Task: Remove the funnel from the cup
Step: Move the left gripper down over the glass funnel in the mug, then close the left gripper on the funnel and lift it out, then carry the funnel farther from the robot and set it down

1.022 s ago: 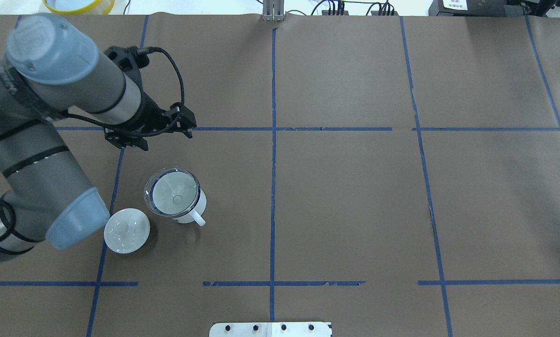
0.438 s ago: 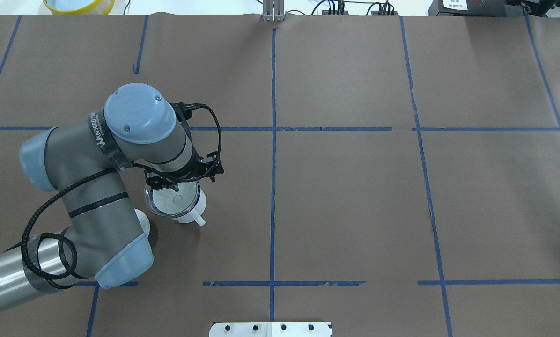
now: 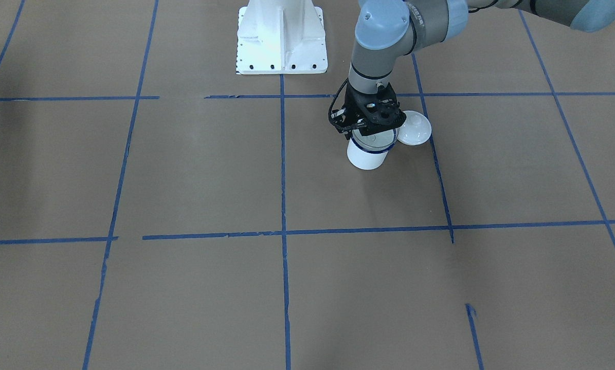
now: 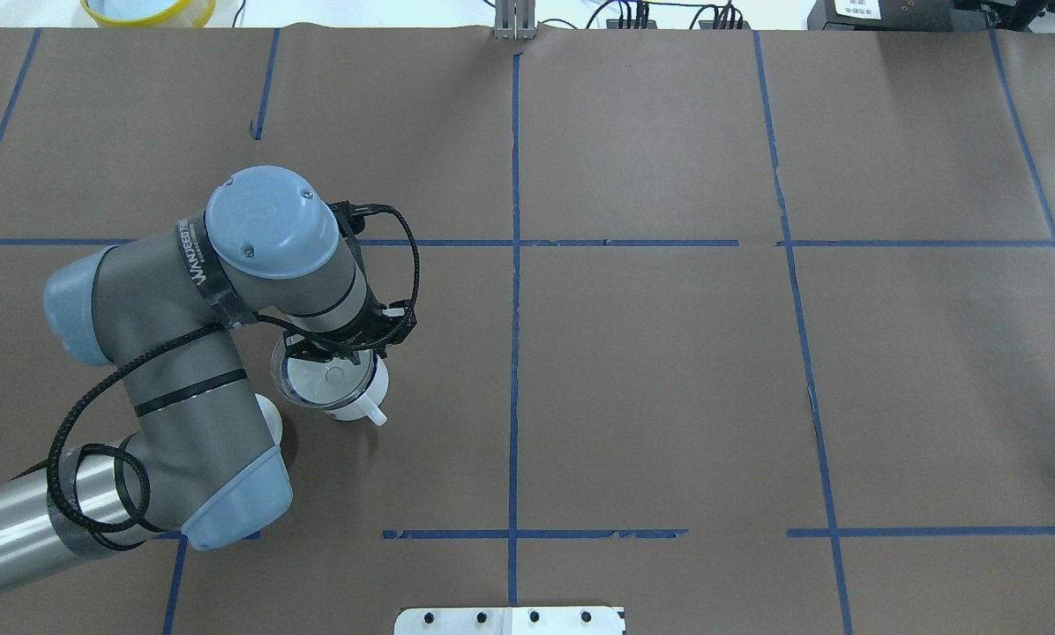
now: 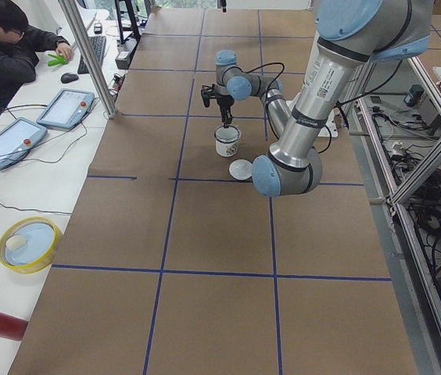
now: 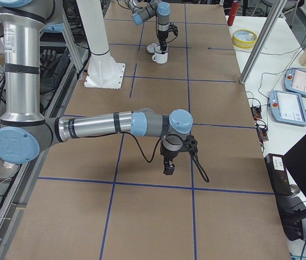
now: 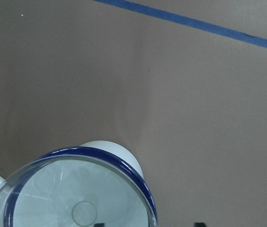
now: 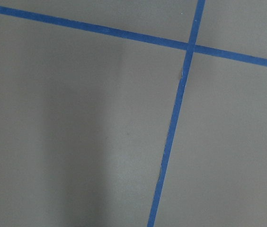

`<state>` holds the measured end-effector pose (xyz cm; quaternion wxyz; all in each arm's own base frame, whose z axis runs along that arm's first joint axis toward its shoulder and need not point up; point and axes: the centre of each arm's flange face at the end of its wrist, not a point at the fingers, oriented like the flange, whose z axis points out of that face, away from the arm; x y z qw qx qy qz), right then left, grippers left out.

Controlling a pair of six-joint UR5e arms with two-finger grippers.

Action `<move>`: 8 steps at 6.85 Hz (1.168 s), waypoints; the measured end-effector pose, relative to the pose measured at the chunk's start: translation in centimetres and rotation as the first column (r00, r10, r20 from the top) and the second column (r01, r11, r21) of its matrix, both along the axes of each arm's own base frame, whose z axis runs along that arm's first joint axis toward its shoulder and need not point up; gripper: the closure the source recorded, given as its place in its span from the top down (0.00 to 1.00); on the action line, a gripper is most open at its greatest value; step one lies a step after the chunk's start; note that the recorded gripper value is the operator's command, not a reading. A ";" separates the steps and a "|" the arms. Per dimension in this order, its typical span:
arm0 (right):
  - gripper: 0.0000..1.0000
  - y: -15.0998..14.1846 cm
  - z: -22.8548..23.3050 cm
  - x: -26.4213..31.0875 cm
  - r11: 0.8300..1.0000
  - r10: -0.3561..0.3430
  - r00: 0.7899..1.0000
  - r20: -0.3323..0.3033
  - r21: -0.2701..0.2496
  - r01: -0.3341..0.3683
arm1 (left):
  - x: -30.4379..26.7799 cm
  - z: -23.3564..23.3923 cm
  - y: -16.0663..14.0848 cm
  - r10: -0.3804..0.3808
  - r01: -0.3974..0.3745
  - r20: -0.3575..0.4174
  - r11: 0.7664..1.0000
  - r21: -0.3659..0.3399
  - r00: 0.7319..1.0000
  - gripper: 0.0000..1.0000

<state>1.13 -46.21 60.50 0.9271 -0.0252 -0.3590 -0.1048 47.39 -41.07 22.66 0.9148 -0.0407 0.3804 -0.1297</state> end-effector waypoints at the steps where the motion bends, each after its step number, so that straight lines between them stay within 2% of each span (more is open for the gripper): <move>1: 1.00 0.0 0.0 0.0 1.000 0.000 1.000 0.000 0.000 0.000 | -0.2 -0.2 0.2 0.002 -0.002 0.007 1.000 -0.003 1.000 0.00; 3: 1.00 0.0 0.0 0.0 1.000 0.000 1.000 0.000 0.000 0.000 | -1.7 -2.4 1.1 0.005 -0.005 0.005 1.000 0.003 1.000 0.00; 4: 1.00 0.0 0.0 0.0 1.000 0.000 1.000 0.000 0.000 0.000 | -3.5 -5.1 1.8 0.001 0.000 -0.002 1.000 0.010 1.000 0.00; 5: 1.00 0.0 0.0 0.0 1.000 0.000 1.000 0.000 0.000 0.000 | -5.9 -8.5 1.2 -0.034 0.034 -0.012 0.999 0.018 0.999 0.00; 6: 1.00 0.0 0.0 0.0 1.000 0.000 1.000 0.000 0.000 0.000 | -9.1 -11.0 -0.9 -0.118 0.119 -0.023 0.993 0.026 0.993 0.00; 7: 1.00 0.0 0.0 0.0 1.000 0.000 1.000 0.000 0.000 0.000 | -11.9 -12.2 -3.4 -0.248 0.249 -0.038 0.968 0.026 0.968 0.00; 8: 1.00 0.0 0.0 0.0 1.000 0.000 1.000 0.000 0.000 0.000 | -13.5 -12.2 -5.6 -0.385 0.387 -0.069 0.922 0.009 0.920 0.00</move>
